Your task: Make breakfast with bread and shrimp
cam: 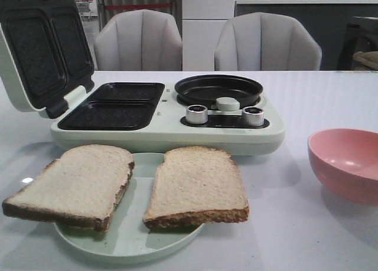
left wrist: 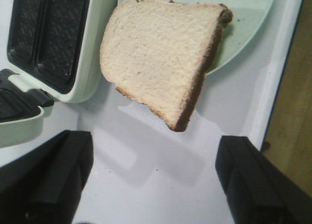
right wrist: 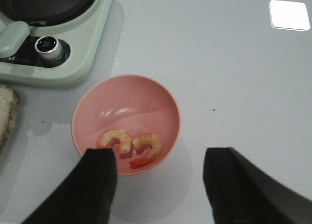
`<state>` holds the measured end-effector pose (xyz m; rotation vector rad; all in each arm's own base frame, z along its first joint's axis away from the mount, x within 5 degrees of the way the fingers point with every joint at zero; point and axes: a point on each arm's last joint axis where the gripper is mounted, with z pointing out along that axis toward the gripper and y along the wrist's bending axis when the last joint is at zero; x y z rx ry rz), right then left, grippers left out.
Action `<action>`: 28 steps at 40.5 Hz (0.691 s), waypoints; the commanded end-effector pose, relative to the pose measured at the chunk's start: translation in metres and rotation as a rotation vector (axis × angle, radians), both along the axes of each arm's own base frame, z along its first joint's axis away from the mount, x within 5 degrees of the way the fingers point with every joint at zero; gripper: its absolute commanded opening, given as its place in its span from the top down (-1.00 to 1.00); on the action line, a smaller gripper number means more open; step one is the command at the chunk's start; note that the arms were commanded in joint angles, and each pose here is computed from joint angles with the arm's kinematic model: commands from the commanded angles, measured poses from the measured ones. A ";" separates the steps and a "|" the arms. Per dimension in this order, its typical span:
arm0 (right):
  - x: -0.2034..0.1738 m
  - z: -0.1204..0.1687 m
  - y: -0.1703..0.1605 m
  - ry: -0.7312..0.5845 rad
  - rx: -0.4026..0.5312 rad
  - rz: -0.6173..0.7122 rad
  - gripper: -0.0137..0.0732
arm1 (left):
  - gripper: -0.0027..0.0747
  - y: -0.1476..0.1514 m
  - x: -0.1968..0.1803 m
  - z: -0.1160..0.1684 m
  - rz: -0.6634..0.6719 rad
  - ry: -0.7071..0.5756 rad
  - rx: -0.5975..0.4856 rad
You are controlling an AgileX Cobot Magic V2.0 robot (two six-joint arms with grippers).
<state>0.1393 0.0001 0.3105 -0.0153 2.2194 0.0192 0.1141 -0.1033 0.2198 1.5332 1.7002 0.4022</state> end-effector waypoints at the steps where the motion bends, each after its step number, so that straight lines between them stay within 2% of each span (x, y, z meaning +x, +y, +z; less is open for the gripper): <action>1: 0.004 0.015 -0.001 -0.104 -0.006 -0.007 -0.48 | -0.54 -0.011 0.008 0.004 -0.006 -0.061 0.013; 8: 0.004 0.015 -0.001 -0.104 -0.006 -0.007 -0.48 | -0.50 -0.026 0.017 -0.012 -0.039 -0.041 0.130; 18: 0.004 0.015 -0.001 -0.104 -0.006 -0.007 -0.48 | -0.24 -0.042 0.033 -0.030 -0.019 -0.020 0.231; 25: 0.004 0.015 -0.001 -0.104 -0.006 -0.007 -0.48 | -0.22 -0.045 0.048 -0.043 0.002 -0.001 0.306; 28: 0.004 0.015 -0.001 -0.104 -0.006 -0.007 -0.48 | -0.22 -0.048 0.054 -0.044 0.015 -0.007 0.306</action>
